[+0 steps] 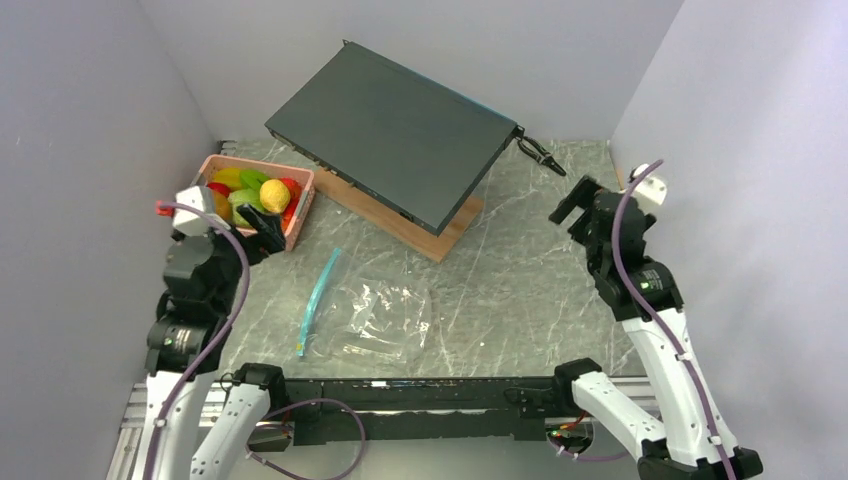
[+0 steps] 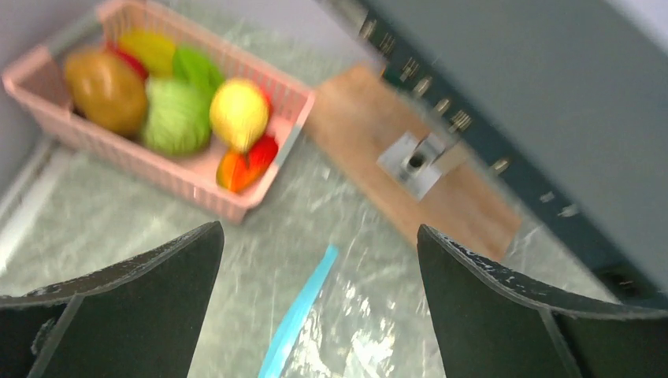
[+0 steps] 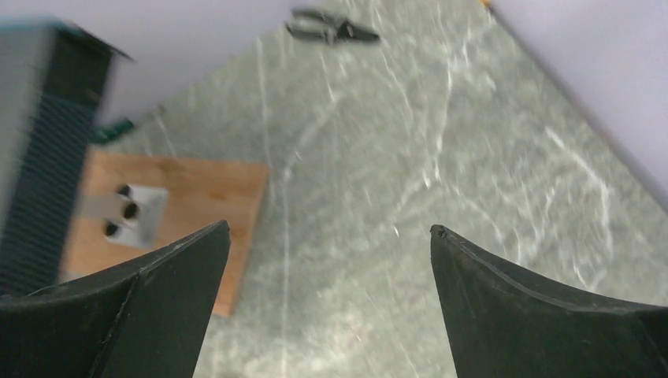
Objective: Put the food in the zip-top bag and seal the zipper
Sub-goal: Pick up the zipper food storage bag at the center of the board.
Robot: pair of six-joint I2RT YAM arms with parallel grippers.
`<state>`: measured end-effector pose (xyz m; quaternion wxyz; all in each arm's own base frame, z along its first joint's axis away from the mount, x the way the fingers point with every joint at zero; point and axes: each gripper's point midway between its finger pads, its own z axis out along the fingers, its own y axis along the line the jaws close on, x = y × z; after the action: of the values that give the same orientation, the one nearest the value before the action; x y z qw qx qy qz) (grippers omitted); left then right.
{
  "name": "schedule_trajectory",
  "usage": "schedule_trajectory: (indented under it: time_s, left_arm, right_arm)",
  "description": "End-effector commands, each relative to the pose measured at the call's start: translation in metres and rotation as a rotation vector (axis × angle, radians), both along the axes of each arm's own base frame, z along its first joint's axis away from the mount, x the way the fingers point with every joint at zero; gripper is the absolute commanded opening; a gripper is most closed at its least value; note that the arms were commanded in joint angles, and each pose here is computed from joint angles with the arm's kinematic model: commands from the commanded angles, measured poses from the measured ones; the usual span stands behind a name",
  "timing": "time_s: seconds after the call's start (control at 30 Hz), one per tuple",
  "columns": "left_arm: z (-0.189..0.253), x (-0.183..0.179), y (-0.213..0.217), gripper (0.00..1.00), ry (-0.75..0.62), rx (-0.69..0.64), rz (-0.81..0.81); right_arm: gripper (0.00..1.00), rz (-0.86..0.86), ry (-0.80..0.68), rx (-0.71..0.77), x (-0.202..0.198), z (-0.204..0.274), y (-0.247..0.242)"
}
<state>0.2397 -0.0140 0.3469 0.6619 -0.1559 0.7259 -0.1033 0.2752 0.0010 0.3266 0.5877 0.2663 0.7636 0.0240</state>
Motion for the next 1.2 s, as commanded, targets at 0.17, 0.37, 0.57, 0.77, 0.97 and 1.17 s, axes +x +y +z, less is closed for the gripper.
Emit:
schedule_trajectory:
  time_s: [0.17,0.37,0.57,0.77,0.97,1.17]
  left_arm:
    - [-0.132,0.016,-0.023,0.99,0.343,-0.139,-0.059]
    - [-0.181,0.022,-0.035,0.99,0.411,-0.287,-0.242]
    - [-0.221,0.028,-0.037,0.99,0.560,-0.330,-0.329]
    - [-0.236,0.032,-0.059,0.96,0.582,-0.441,-0.460]
    - [-0.249,0.033,-0.071,0.81,0.642,-0.518,-0.520]
    - [-0.262,0.029,-0.078,0.74,0.703,-0.521,-0.521]
  right_arm:
    - [1.00,0.295,0.257,0.182,-0.019,-0.113,0.064]
    - [1.00,0.725,0.267,0.340,-0.040,-0.123,0.137]
    - [1.00,0.916,0.150,0.451,-0.055,-0.116,0.166]
    - [1.00,0.939,0.185,0.515,-0.057,-0.131,0.174]
    - [1.00,0.957,0.224,0.649,-0.063,-0.160,0.186]
    - [1.00,0.891,0.324,0.706,-0.066,-0.192,0.185]
